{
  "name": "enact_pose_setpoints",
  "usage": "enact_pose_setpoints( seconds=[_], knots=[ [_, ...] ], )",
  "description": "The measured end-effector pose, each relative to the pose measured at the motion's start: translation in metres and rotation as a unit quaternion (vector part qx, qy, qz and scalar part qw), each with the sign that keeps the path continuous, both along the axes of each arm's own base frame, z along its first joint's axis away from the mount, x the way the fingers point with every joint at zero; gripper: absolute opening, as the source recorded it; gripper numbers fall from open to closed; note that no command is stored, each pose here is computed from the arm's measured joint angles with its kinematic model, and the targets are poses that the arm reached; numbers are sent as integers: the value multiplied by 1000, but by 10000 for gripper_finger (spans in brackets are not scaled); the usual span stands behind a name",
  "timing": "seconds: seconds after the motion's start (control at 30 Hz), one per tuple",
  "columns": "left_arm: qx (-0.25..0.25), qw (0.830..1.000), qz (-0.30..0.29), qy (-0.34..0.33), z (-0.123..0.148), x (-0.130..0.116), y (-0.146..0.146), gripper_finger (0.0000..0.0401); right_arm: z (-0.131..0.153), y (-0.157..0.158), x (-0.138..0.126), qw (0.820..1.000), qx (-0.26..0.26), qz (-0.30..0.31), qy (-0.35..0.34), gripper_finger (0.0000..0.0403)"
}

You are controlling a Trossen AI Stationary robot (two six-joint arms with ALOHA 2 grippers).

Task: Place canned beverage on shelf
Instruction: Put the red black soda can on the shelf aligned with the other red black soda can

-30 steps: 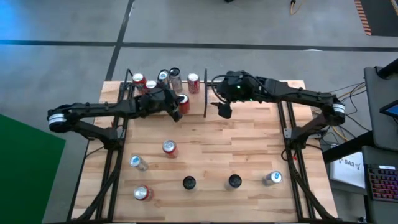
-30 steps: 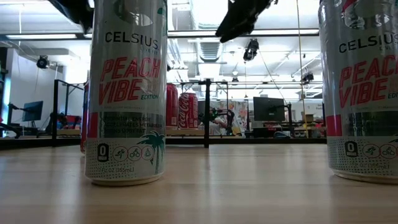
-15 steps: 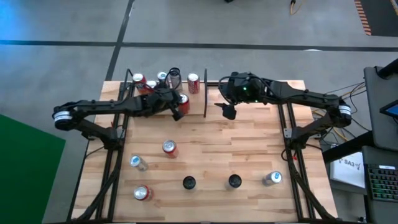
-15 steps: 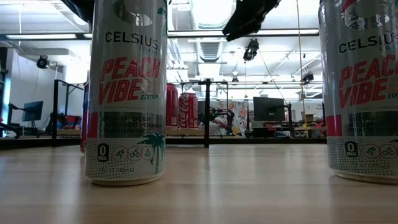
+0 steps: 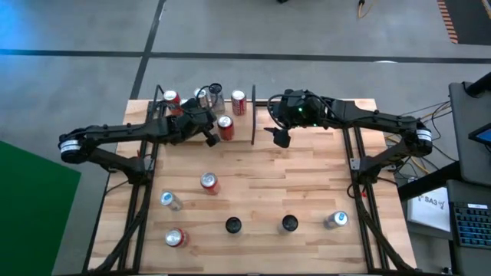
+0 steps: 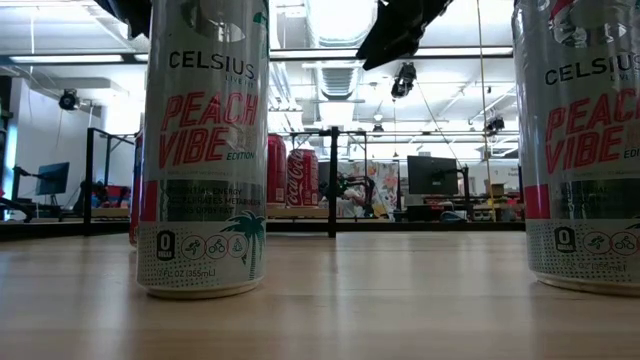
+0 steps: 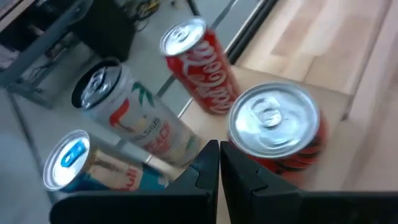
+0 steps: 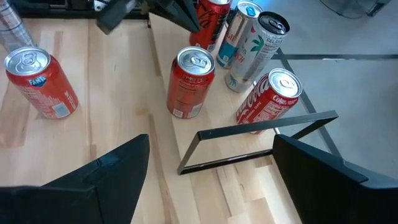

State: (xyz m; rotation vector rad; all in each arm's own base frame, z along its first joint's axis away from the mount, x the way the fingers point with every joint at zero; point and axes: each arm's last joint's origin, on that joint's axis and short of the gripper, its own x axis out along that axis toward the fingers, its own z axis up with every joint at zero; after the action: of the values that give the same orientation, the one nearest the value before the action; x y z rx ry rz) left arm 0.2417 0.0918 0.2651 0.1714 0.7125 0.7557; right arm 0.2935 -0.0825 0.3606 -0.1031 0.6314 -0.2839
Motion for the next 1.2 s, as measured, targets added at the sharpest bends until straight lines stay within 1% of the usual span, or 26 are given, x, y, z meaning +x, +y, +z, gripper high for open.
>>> enact_pose_setpoints(
  seconds=[0.07,0.1,0.2,0.27,0.57,0.7,0.83,0.97,1.2],
  knots=[
    [-15,999,-36,-17,7,-1,-2,0,0,0,0,1000,0,0,0,329],
    [-25,997,-63,-31,12,-1,-4,0,0,0,0,1000,1,-1,0,329],
    [-51,988,-133,-62,22,1,-5,0,0,0,0,1000,1,-1,0,329],
    [-57,986,-146,-64,22,3,-3,0,0,0,0,1000,1,-1,0,329],
    [-80,989,-114,-42,1,17,13,0,-3,0,0,1000,6,-3,3,329],
    [-73,994,-81,-25,-6,20,17,0,-6,0,0,1000,7,-3,8,329],
    [-66,996,-60,-10,-8,18,18,0,-8,0,0,1000,7,-3,11,329],
    [-71,996,-46,-3,-7,14,17,0,-8,0,0,1000,7,-3,11,329],
    [-71,996,-45,-1,-5,11,16,0,-8,0,0,1000,7,-3,10,329]
  ],
)
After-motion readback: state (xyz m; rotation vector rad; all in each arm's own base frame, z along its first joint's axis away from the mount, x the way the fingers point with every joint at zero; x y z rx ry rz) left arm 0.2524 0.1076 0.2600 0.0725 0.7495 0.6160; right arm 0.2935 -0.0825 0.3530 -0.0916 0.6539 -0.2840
